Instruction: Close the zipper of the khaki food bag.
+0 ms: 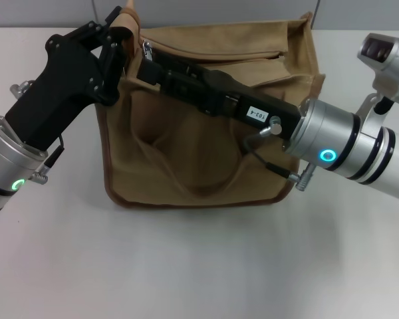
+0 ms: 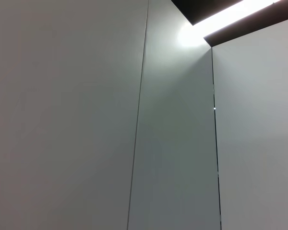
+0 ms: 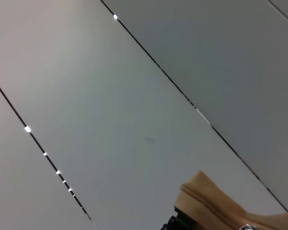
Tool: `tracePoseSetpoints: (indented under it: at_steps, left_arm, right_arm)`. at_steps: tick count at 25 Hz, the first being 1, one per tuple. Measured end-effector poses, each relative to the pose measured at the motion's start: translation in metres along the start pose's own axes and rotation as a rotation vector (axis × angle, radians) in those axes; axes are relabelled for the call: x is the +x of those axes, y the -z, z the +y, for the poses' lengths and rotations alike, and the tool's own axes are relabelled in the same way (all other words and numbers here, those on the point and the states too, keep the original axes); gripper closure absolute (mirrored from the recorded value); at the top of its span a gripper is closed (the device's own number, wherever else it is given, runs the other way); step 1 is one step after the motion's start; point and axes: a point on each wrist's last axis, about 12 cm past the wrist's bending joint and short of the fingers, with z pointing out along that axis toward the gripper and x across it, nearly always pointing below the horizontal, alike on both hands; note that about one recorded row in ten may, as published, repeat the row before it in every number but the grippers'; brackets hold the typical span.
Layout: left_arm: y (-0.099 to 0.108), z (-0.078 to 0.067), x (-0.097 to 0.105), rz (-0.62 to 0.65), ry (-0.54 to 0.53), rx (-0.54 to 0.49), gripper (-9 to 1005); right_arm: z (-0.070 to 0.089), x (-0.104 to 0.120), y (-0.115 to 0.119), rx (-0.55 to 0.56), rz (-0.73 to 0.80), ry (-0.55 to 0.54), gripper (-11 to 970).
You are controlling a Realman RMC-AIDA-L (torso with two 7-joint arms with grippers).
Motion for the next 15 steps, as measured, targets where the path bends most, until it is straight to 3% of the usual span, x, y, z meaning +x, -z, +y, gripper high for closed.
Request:
tracePoseSetpoints:
  at_steps: [11,15]
  left_arm:
    - [-0.0028,-0.0027,0.0017,0.001,0.016,0.013,960]
    - [-0.0022,-0.0028,0.0018,0.002,0.014,0.012,960]
  right_arm:
    - [-0.002,0.0023,-0.0041,0.021,0.017,0.006,204]
    - [-0.003,0.0027,-0.0015,0.031,0.011,0.006,248]
